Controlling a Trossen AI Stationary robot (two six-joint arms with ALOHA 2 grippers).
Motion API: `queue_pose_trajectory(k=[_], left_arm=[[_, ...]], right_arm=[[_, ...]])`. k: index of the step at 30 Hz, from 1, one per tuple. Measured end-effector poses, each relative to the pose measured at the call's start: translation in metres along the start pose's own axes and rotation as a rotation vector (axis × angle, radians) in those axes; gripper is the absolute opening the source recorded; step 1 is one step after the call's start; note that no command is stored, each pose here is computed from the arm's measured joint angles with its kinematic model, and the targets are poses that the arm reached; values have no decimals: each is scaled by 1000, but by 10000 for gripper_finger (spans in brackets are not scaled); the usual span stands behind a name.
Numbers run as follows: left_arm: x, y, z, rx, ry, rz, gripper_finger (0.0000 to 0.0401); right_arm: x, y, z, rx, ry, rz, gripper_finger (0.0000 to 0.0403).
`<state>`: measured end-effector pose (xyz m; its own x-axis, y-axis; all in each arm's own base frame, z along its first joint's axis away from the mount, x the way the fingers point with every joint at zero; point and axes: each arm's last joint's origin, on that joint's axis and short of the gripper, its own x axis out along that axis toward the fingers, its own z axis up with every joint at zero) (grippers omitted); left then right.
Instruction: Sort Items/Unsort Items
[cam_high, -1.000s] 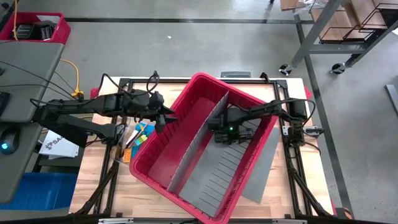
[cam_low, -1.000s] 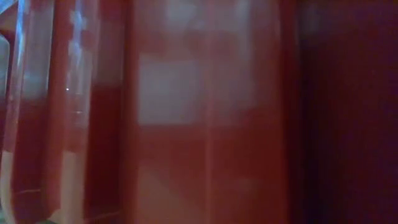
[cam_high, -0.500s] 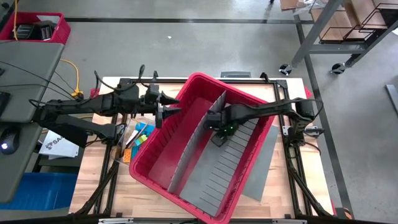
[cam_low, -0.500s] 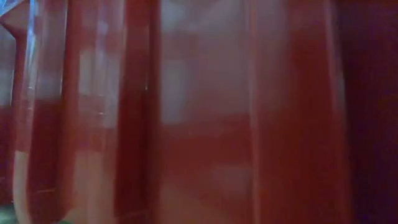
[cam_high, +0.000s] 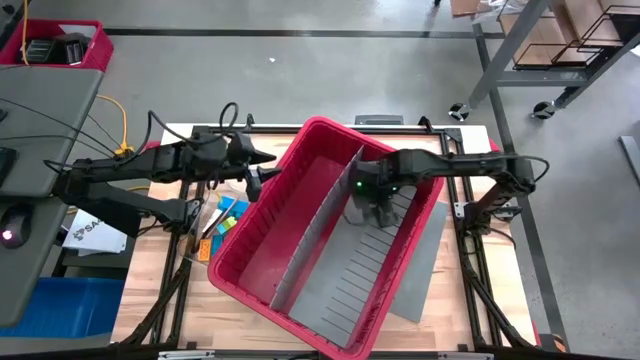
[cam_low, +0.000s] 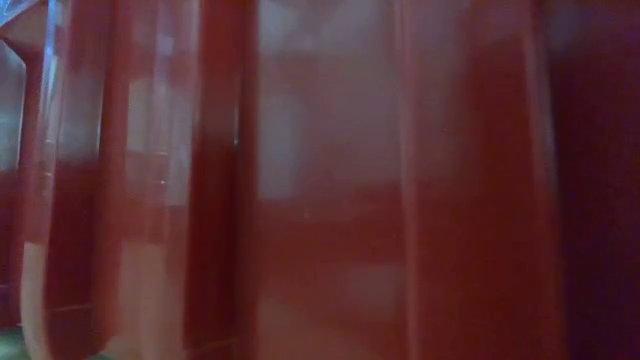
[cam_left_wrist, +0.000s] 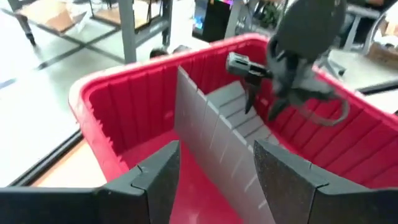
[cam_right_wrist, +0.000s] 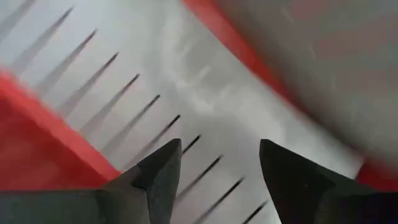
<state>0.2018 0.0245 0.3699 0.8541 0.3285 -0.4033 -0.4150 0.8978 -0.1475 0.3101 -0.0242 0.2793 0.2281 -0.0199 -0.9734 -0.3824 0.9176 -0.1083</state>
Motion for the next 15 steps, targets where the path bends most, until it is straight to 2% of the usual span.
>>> queue_pose_trajectory(k=[1, 2, 6, 10, 15], left_arm=[[0, 0, -1, -6, 14, 4, 200], [0, 1, -3, -16, 26, 9, 200], [0, 2, -7, -11, 73, 29, 200], [0, 3, -9, 5, 86, 41, 200], [0, 3, -9, 18, 85, 44, 200]], right_arm=[[3, -1, 3, -93, -24, 3, 209], [8, -3, 7, -132, -55, 4, 209], [39, -10, 20, -103, -79, 72, 209], [67, -12, 24, -211, -24, 111, 209], [98, -24, 29, -249, 11, 68, 209]])
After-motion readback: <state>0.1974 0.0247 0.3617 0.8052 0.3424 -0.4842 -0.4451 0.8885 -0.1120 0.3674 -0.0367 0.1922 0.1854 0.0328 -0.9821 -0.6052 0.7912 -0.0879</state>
